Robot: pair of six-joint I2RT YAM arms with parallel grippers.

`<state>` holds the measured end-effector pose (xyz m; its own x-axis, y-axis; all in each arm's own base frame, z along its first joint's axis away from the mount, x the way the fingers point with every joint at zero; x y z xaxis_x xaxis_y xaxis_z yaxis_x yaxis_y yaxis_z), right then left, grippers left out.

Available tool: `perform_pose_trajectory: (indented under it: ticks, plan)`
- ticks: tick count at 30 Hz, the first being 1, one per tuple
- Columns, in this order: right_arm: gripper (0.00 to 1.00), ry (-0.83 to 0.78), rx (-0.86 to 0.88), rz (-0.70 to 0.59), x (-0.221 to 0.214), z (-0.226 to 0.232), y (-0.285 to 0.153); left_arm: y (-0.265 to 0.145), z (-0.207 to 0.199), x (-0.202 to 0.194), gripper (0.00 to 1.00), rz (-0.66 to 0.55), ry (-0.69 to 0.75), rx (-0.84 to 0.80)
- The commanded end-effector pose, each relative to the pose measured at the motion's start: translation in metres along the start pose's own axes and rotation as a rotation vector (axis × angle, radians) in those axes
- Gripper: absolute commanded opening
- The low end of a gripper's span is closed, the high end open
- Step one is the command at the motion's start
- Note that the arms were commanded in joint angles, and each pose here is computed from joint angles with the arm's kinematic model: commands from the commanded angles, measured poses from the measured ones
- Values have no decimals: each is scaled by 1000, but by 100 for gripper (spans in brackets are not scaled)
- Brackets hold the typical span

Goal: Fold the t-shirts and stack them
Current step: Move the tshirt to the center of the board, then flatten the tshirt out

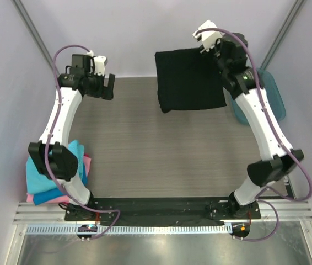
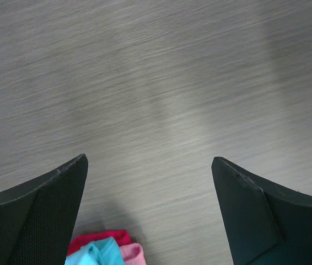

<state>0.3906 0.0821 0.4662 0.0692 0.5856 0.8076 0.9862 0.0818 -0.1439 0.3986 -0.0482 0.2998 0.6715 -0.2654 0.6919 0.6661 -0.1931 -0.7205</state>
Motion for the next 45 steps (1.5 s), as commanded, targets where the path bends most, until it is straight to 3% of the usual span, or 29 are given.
perform_pose_trajectory:
  ticks: [1, 2, 6, 7, 9, 10, 11, 12, 13, 16, 20, 24, 28, 33, 38, 45]
  plan:
    - [43, -7, 21, 154, -46, 38, 61, -23, -9, 16, 94, -159, 3, -8]
    - [54, -12, 39, 188, -56, 48, 72, -23, -10, 14, 94, -153, 2, -17]
    - [57, 31, 120, 226, -77, 71, 86, -13, -7, -2, 93, -67, 17, 1]
    - [58, 78, 217, 241, -90, 91, 83, -12, -7, -4, 93, -53, 42, 5]
    - [59, 92, 401, 187, -94, 106, 52, -5, -2, -14, 92, -5, 64, 29]
    - [58, 21, 577, 265, -138, 139, 34, -1, -1, -19, 91, 21, 78, 30]
    - [58, 14, 769, 203, -143, 161, 12, 1, -1, -22, 90, 40, 78, 30]
    - [58, -15, 832, 183, -143, 171, -13, 3, -1, -27, 89, 70, 73, 25]
    - [58, -19, 895, 253, -169, 192, -31, 1, -1, -28, 88, 72, 67, 14]
    - [55, -24, 987, 290, -175, 216, -67, -5, -13, -38, 82, 65, 72, -92]
    - [55, -39, 1024, 247, -170, 235, -87, 18, -30, -76, 74, 132, 74, -229]
    - [55, -116, 1075, 196, -152, 258, -89, 35, -34, -84, 68, 180, -74, -303]
    - [52, -221, 1147, 134, -132, 295, -70, 33, -14, -78, 68, 107, -138, -255]
    - [48, -312, 1229, 161, -129, 360, -46, 12, -4, -69, 71, 37, -127, -191]
    - [45, -336, 1238, 151, -119, 379, -36, 5, -2, -68, 72, 3, -115, -157]
    - [44, -431, 1278, 222, -140, 390, -45, -2, 18, -65, 73, -35, -160, -109]
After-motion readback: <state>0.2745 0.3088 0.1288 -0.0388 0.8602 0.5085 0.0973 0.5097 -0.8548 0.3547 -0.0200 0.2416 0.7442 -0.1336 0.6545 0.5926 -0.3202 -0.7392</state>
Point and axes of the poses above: each gripper's point midway between its finger pads, its own y axis out along the fingers, its own z axis along the line the jaws close on, x = y × z, the point moved 7 cm from there along -y, back along the fingers, and after that the axes turned 4 degrees about y, right-handed, at the moved point
